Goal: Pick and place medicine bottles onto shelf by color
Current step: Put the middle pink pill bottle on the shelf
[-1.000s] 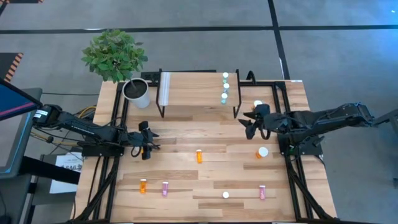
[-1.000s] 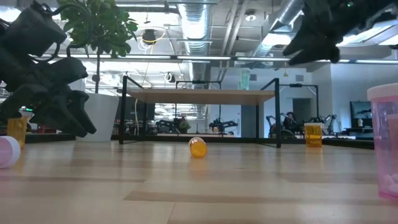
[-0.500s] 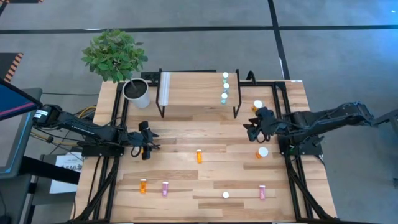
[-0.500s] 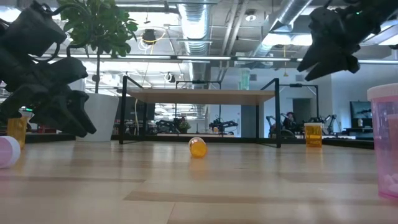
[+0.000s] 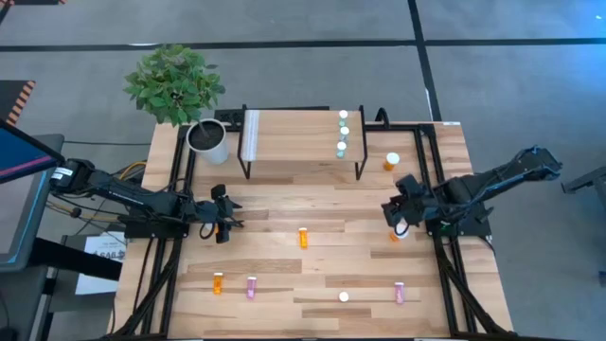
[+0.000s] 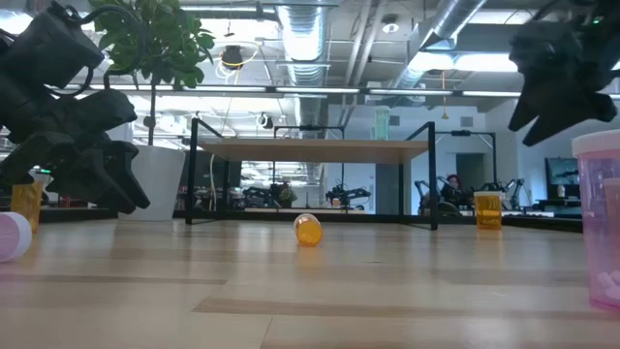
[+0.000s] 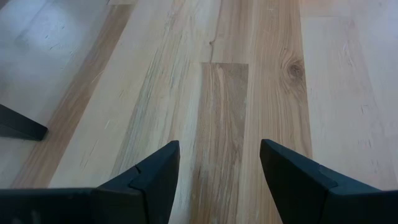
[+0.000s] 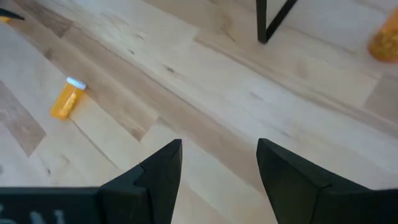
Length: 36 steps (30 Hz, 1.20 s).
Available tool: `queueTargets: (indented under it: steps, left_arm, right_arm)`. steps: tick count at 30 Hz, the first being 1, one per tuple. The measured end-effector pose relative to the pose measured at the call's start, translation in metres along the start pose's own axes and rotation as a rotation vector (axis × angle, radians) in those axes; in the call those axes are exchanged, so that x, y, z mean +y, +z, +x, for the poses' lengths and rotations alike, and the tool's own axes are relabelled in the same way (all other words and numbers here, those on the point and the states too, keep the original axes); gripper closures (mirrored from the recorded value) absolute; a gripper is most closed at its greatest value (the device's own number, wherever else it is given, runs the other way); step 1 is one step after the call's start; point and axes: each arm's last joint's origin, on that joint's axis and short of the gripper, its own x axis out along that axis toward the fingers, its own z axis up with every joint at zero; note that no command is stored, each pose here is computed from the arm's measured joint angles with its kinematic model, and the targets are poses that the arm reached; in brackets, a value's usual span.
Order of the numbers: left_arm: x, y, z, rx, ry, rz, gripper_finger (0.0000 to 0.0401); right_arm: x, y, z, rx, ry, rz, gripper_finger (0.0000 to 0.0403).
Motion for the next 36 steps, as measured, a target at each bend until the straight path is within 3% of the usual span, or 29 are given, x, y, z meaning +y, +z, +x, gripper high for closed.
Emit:
queueTargets:
  steps: [9,13,23,36]
  left_arm:
    - [0.000,0.000,0.000,0.000,0.000,0.000,0.0189]
    - [0.000,0.000,0.000,0.000,0.000,0.000,0.0189]
    - [0.000,0.000,0.000,0.000,0.000,0.000,0.0189]
    - [0.000,0.000,0.000,0.000,0.000,0.000,0.0189]
  right_arm:
    - [0.004,-0.004,0.000,0.010,0.014,-0.018,0.0173]
    - [0.014,-0.007,0.004,0.004,0.063,-0.097,0.0173]
    - [0.052,-0.013,0.002,-0.097,0.330,-0.339,0.0173]
    - [0.075,-0.011,-0.014,-0.192,0.579,-0.346,0.0173]
